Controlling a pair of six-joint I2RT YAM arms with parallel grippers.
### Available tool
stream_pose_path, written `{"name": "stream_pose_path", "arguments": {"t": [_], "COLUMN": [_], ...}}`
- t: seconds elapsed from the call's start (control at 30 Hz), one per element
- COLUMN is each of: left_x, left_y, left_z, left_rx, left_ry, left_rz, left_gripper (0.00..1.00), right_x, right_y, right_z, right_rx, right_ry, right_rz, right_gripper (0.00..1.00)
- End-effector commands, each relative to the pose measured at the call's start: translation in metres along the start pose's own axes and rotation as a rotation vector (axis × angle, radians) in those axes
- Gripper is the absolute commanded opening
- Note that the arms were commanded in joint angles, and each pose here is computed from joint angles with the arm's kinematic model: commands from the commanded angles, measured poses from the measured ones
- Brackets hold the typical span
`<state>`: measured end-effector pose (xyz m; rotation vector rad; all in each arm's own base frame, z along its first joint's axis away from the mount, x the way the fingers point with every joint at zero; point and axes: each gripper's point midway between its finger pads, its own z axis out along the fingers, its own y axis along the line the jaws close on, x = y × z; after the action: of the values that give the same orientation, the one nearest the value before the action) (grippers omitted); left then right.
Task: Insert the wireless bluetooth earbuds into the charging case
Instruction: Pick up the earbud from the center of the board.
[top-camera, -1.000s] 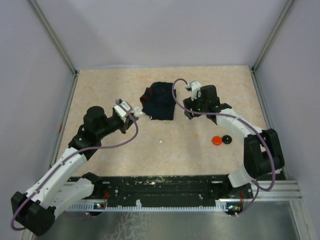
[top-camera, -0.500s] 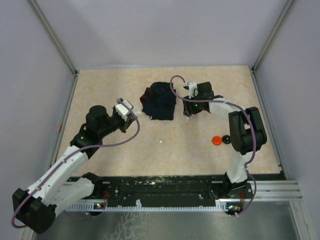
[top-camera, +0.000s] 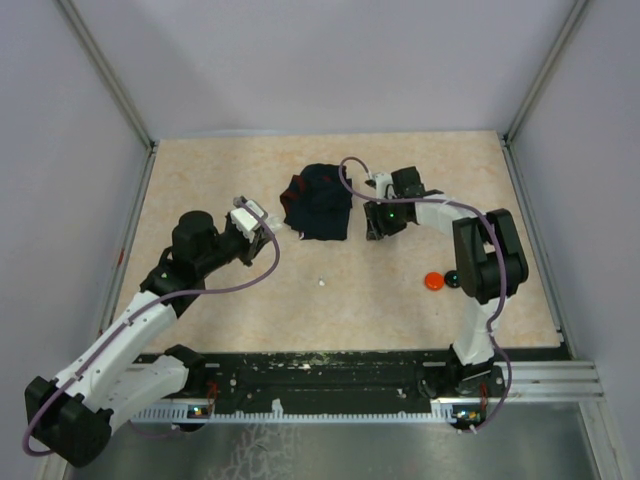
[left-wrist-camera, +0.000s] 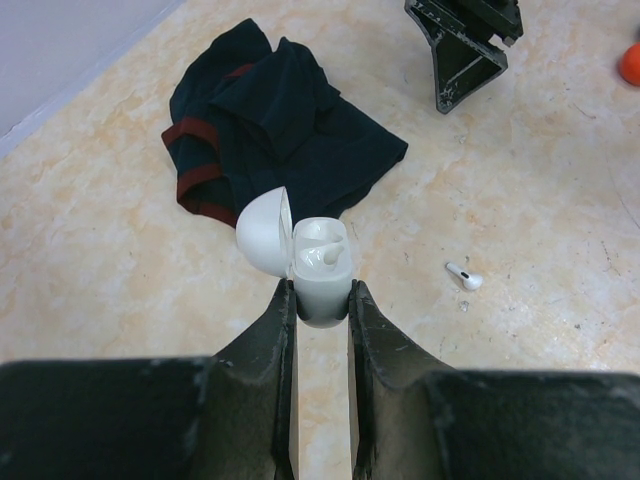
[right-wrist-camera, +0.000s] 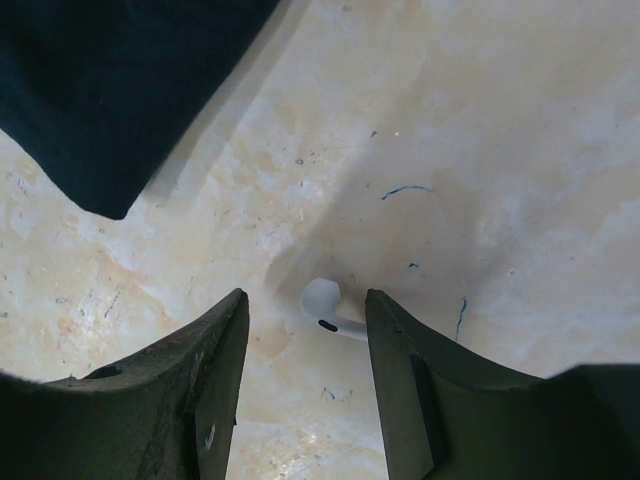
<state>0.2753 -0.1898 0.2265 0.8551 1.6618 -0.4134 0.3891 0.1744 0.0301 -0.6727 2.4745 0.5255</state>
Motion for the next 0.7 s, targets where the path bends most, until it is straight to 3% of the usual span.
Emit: {"name": "stream_pose_path", "arguments": {"t": [0.0, 0.3, 0.67], "left_x": [-0.007, -0.007, -0.006], "left_y": [-0.001, -0.001, -0.002], "left_z": [0.0, 0.0, 0.0], "left_rx": [0.008, 0.008, 0.013], "left_ry": [-0.016, -0.015, -0.012], "left_rz": [0.006, 0.005, 0.003], "left_gripper": [0.01, 0.01, 0.01], "right_x": [-0.014, -0.01, -0.009], "right_y": [0.016, 0.035, 0.028], "right_z": [-0.013, -0.017, -0.013], "right_rx": [-0.037, -0.023, 0.123], "right_ry": [-0.021, 0.009, 0.043], "right_rz": [-0.028, -0.046, -0.098], "right_gripper": [0.5, 0.49, 0.47]}}
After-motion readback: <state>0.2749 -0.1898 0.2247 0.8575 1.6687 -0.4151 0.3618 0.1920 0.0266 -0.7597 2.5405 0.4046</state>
